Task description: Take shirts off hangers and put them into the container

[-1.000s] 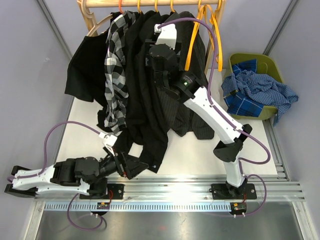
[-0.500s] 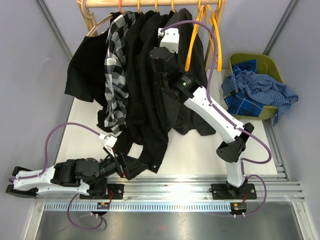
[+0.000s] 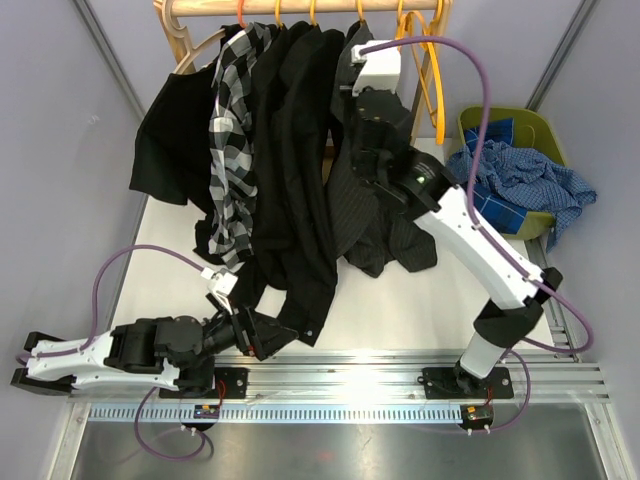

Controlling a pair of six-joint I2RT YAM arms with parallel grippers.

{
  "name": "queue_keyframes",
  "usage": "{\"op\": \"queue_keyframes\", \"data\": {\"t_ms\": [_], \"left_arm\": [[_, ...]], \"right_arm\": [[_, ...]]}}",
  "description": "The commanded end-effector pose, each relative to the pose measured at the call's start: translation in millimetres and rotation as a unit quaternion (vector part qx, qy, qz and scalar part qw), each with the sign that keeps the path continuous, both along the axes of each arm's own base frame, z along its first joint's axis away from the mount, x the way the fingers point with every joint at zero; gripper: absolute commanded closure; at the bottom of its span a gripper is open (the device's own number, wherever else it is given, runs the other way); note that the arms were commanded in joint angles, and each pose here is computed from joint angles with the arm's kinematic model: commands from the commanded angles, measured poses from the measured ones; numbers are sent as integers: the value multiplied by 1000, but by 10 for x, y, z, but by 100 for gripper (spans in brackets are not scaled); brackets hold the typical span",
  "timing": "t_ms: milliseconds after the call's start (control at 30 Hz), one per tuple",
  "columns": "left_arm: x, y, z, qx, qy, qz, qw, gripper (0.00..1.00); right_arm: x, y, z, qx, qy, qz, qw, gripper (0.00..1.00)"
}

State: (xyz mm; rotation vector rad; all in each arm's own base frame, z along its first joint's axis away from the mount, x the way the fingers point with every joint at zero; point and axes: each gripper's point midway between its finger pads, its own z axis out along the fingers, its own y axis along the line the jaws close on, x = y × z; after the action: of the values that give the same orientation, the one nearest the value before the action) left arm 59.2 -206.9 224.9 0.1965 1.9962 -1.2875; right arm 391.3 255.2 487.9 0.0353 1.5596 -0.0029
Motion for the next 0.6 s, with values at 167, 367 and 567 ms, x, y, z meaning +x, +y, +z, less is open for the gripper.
{"op": "queue_keyframes", "data": {"t_ms": [167,367,567], "left_arm": [[-14,-138,72,-19,1,-4,1000,1],[-14,-154,115,-25,-1,-5,1000,1],[-10,-111,116,-26,1,-3,1000,1]], "right_arm": [[-237,-584,1368,49,-178,38,982,100],[-142,-623,1468,61,-197,58,977,100],[-243,-620,1677,96,-270,91,954,100]]}}
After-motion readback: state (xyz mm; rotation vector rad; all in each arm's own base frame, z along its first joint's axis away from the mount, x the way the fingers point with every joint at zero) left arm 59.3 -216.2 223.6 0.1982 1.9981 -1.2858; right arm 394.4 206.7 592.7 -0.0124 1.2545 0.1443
